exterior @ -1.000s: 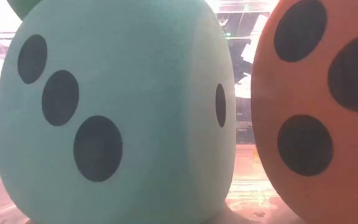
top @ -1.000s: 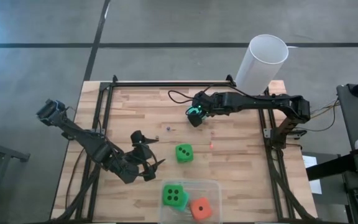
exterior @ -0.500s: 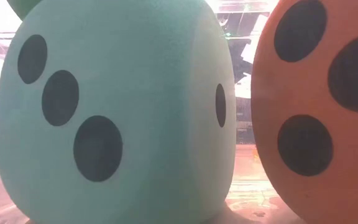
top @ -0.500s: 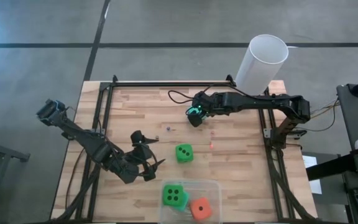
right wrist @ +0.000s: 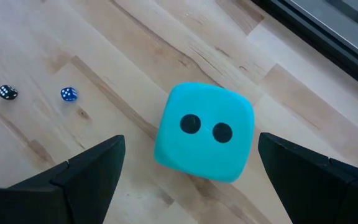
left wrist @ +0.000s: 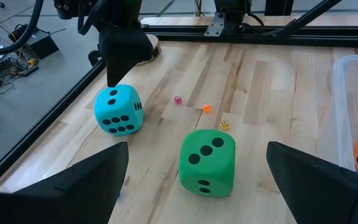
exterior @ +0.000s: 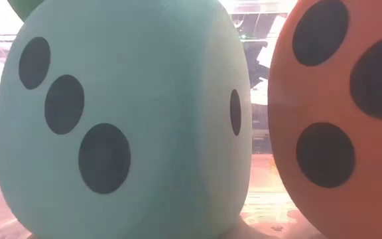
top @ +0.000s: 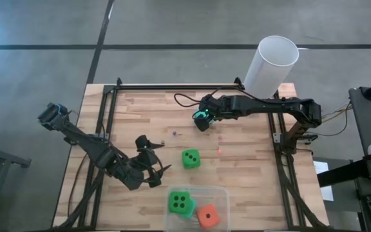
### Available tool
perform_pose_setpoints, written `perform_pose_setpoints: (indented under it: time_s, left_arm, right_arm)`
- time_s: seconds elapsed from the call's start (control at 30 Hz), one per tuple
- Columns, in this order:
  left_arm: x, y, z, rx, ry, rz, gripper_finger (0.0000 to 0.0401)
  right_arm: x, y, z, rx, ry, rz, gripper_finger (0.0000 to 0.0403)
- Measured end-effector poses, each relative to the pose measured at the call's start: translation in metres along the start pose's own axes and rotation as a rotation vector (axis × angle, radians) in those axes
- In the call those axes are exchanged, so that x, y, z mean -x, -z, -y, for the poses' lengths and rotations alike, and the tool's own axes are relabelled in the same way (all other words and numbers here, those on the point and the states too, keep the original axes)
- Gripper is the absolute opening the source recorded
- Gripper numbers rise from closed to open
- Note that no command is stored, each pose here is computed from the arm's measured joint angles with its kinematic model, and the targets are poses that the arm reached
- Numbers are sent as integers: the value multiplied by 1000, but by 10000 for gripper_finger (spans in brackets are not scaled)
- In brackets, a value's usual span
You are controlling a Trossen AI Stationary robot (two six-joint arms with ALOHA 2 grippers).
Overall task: Pick & Place Dice
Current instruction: Put the large blue dice into the transparent bin
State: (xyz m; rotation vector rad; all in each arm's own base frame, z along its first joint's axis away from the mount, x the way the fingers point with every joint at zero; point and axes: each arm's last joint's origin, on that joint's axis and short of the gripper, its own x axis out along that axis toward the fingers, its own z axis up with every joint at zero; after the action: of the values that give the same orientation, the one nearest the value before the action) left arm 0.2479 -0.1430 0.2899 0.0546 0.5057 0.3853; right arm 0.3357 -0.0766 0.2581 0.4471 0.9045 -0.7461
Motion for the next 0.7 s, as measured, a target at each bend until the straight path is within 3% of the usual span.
perform_pose_setpoints:
  time_s: [0.33, 0.7]
  left_arm:
    - [0, 0, 0, 0, 0, 0, 385]
    - [0, 0, 0, -4, -1, -4, 384]
  right_arm:
    - [-3, 2, 1, 1, 12, -3, 387]
    - [-37, 2, 1, 53, 56, -58, 400]
